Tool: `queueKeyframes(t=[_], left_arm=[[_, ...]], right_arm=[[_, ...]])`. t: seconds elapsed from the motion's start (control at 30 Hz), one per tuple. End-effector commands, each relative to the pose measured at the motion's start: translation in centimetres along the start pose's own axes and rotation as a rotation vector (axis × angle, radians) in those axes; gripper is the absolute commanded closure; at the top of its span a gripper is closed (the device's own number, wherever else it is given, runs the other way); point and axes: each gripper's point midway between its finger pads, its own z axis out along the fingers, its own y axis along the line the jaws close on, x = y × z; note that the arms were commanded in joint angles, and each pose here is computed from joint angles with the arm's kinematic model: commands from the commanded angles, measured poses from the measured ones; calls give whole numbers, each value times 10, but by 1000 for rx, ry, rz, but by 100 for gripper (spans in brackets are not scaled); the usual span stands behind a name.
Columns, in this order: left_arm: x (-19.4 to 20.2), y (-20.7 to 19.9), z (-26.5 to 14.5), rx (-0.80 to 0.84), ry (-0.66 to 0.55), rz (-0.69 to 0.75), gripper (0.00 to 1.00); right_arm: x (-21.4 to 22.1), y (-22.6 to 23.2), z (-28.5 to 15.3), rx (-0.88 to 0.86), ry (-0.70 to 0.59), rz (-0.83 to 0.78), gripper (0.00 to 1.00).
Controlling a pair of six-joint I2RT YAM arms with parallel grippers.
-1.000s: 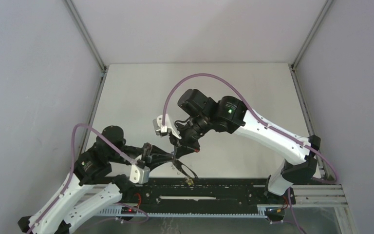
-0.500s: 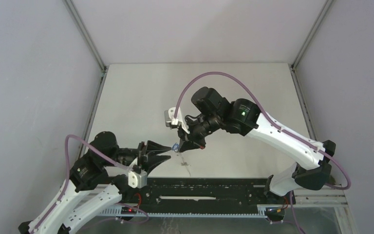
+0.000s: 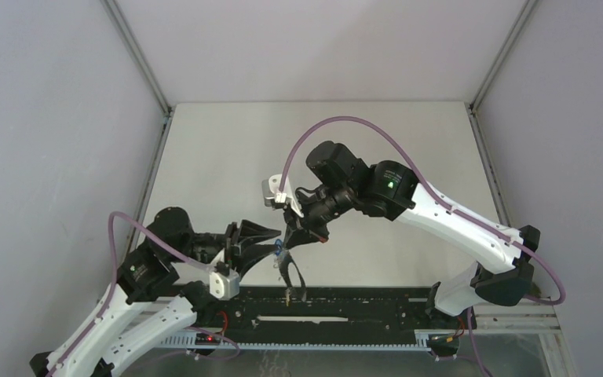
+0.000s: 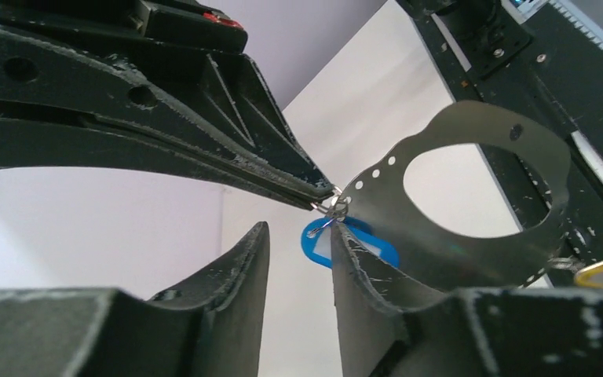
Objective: Put the keys on the keyring
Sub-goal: Adjust the key on the keyring.
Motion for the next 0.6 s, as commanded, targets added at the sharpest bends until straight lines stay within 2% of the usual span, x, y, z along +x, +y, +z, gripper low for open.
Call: queueKeyframes(t=[0.0, 0.3, 0.5, 0.57], left_arm=[[-4, -9, 4, 58, -36, -15, 63], [1, -21, 3, 107, -13, -33, 85], [4, -20, 0, 87, 10, -29, 84], [4, -20, -1, 79, 17, -41, 73]], right_arm=[[-22, -1, -1, 4, -73, -27, 100], [-27, -14, -9, 75, -112, -19, 100], [-26, -17, -15, 108, -133, -13, 100], [-24, -17, -15, 116, -137, -6, 100]])
